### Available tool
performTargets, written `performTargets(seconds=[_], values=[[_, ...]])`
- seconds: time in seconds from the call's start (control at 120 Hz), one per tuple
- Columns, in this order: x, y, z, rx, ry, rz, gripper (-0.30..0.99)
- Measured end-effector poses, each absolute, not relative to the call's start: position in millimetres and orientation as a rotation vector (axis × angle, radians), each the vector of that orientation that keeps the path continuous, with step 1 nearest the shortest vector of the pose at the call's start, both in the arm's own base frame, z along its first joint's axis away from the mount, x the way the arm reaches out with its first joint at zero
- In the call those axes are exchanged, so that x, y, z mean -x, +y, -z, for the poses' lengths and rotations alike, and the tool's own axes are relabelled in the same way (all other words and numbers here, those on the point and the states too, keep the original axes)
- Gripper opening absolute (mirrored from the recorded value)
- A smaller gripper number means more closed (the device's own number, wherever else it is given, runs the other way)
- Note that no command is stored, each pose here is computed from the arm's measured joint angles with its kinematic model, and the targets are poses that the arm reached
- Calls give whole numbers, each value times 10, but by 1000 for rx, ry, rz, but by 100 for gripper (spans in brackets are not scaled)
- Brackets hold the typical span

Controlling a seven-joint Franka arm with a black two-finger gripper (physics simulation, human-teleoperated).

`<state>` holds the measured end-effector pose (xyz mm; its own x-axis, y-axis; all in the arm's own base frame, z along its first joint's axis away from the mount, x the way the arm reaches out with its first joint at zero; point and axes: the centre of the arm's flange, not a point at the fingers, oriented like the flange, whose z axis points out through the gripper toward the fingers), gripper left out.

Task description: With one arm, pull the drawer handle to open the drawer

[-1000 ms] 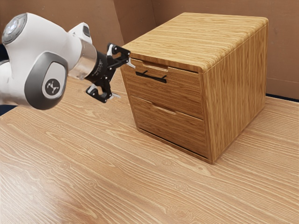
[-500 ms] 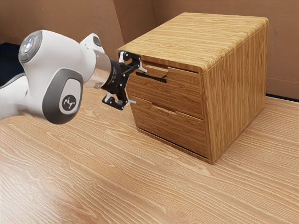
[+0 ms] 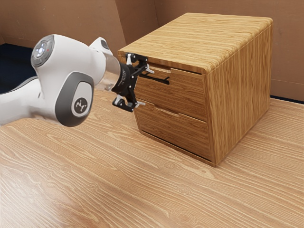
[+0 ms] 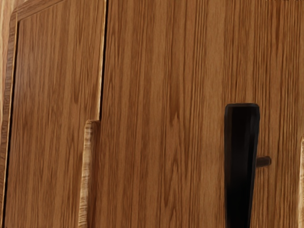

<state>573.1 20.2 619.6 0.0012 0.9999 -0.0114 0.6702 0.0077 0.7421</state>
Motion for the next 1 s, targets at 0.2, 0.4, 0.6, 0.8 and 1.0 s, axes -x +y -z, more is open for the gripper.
performTargets(seconds=[0.2, 0.4, 0.6, 0.8, 1.0], values=[[-5758, 213, -6162, -1705, 1738, -749, 69], [-5795, 203, -6128, -1698, 1745, -739, 69], [-5828, 207, -6096, -1695, 1753, -734, 59], [-5804, 202, -6171, -1688, 1745, -744, 29], [-5733, 210, -6276, -1677, 1742, -753, 5]])
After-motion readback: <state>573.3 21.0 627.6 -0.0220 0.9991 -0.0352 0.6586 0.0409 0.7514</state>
